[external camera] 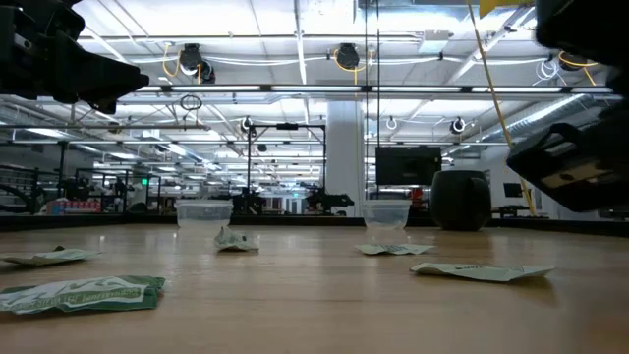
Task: Pick and place items into bin
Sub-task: Put the green stevia packet into the right transparent bin
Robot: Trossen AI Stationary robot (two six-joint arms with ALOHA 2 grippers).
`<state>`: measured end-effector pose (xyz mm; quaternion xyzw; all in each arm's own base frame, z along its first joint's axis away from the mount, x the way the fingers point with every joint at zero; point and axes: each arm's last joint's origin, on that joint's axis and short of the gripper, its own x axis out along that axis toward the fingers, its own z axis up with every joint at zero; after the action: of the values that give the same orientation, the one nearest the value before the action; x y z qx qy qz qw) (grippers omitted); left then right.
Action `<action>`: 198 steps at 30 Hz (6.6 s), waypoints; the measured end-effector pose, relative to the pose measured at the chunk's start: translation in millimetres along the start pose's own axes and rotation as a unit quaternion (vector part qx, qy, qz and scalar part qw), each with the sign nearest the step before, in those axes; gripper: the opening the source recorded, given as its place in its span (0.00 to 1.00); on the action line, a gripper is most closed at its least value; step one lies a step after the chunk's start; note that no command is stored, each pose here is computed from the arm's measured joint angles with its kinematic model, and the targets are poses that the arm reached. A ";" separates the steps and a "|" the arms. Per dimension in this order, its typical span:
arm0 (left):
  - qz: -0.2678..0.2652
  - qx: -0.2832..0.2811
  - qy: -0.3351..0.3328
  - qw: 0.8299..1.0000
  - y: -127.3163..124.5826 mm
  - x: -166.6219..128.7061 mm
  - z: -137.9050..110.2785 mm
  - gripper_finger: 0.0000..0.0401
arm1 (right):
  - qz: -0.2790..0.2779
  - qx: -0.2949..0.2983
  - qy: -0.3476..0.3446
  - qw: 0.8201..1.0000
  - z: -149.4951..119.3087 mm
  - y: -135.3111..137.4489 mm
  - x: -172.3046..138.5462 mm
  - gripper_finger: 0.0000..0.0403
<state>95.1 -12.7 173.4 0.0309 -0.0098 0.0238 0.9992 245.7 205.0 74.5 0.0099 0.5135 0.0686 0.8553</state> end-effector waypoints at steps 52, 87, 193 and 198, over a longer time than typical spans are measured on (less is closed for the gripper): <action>0.000 0.000 0.000 1.000 0.0 0.0 0.0 0.30 | -0.420 0.068 -0.082 0.901 79.8 -265.4 -111.3 0.00; 0.000 0.000 0.000 1.000 0.0 0.0 0.0 0.30 | -0.400 0.232 -0.172 0.870 40.2 -381.6 -155.5 0.00; 0.000 0.000 0.000 1.000 0.0 0.0 0.0 0.30 | 0.025 -0.087 -0.138 0.986 64.1 -61.5 2.3 0.35; 0.000 0.000 0.000 1.000 0.0 0.0 0.0 0.30 | 0.016 -0.085 -0.136 0.987 63.4 -62.3 3.1 0.29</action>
<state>95.1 -12.7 173.4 0.0309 -0.0099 0.0238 0.9992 309.6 147.0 96.2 -0.0450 0.3840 0.1237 0.9139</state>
